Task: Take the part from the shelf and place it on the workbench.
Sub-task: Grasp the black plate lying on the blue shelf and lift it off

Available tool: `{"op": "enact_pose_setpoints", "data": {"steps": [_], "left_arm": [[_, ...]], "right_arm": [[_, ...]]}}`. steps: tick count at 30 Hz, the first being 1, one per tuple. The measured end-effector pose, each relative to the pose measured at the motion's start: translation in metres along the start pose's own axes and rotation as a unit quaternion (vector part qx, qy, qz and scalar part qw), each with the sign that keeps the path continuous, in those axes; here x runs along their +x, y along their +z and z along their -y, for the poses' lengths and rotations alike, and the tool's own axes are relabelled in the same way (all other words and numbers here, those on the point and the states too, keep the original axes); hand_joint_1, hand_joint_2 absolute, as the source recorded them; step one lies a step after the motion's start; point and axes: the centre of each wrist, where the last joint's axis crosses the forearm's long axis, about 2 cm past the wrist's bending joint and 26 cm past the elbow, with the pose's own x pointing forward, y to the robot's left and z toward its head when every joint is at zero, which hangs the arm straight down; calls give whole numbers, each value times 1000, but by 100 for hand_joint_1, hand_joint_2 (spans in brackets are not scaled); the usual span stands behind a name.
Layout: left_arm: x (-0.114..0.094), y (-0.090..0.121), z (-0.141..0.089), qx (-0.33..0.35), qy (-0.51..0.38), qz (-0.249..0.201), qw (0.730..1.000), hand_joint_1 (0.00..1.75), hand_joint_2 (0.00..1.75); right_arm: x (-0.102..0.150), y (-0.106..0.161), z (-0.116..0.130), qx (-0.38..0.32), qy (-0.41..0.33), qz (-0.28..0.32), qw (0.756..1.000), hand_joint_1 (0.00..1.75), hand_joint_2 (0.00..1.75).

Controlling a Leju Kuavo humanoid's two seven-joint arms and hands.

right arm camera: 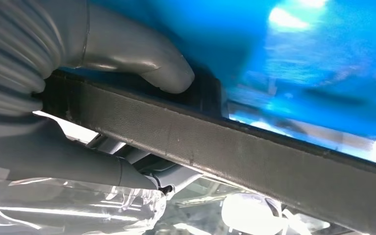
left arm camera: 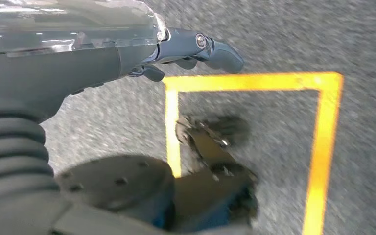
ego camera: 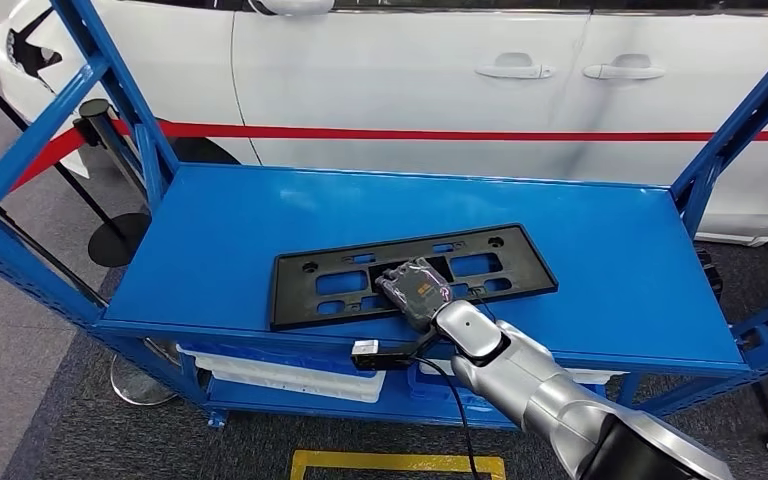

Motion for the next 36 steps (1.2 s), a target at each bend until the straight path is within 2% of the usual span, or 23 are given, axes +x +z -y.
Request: {"op": "enact_pose_setpoints", "data": {"steps": [6,10,14,18,23,28,36], "left_arm": [[0,1,6,9,-5,-29,1000,0,175],[0,3,13,6,-8,-35,999,0,175],[0,4,20,-1,-16,-41,999,0,175],[0,5,21,-3,-19,-43,999,0,175],[-2,6,23,-10,-30,-49,998,0,175],[-2,6,24,-13,-40,-52,998,0,175],[-1,6,27,-17,-44,-56,997,0,175]], "right_arm": [[10,11,-15,-36,-40,-8,999,175,175],[24,15,-16,-111,-29,-11,993,175,175],[52,20,-2,-205,-24,-11,978,175,175],[54,22,14,-255,-46,-48,965,175,175],[58,30,22,-284,-35,-57,956,175,175],[39,34,48,-333,-4,-110,936,175,175],[-7,34,92,-394,60,-114,910,175,175]]}}
